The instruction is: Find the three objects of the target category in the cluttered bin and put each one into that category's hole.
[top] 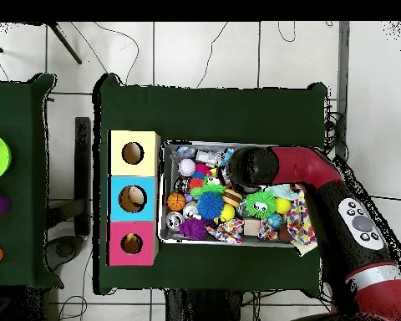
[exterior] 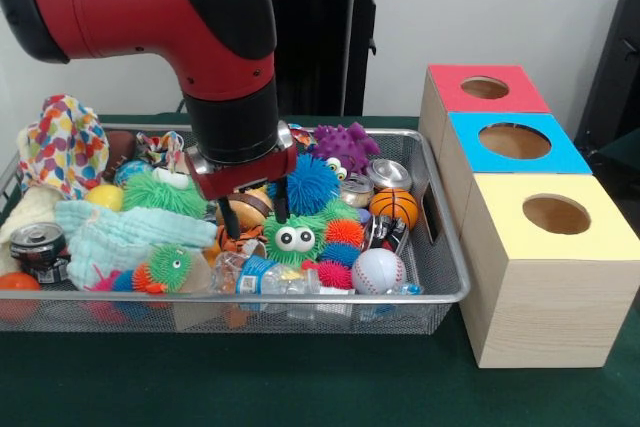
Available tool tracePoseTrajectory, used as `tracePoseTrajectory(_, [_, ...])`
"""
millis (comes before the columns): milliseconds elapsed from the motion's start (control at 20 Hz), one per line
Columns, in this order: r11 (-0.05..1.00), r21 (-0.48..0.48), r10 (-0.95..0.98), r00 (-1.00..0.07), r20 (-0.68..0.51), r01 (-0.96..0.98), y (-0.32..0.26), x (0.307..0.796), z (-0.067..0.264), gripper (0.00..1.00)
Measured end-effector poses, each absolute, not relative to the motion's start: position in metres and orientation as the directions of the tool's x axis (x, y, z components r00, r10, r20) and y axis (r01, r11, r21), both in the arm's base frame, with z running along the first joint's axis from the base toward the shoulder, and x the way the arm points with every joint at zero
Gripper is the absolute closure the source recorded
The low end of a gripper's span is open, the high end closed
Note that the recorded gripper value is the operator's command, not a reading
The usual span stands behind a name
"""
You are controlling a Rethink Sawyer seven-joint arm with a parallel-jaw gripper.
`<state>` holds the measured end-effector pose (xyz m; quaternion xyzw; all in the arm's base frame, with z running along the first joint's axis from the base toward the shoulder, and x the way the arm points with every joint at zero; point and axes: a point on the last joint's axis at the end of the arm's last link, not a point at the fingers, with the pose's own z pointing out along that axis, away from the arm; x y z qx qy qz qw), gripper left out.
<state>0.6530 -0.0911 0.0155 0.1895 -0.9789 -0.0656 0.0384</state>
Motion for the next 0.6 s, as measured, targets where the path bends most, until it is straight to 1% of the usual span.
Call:
tracePoseTrajectory(100, [0.916, 0.114, -0.392, -0.919, 0.044, -0.385, -0.094, 0.6565, 0.0142, 0.0])
tracePoseTrajectory(600, [0.91, 0.08, -0.411, -0.911, 0.042, -0.407, -0.0986, 0.6601, 0.0124, 0.0])
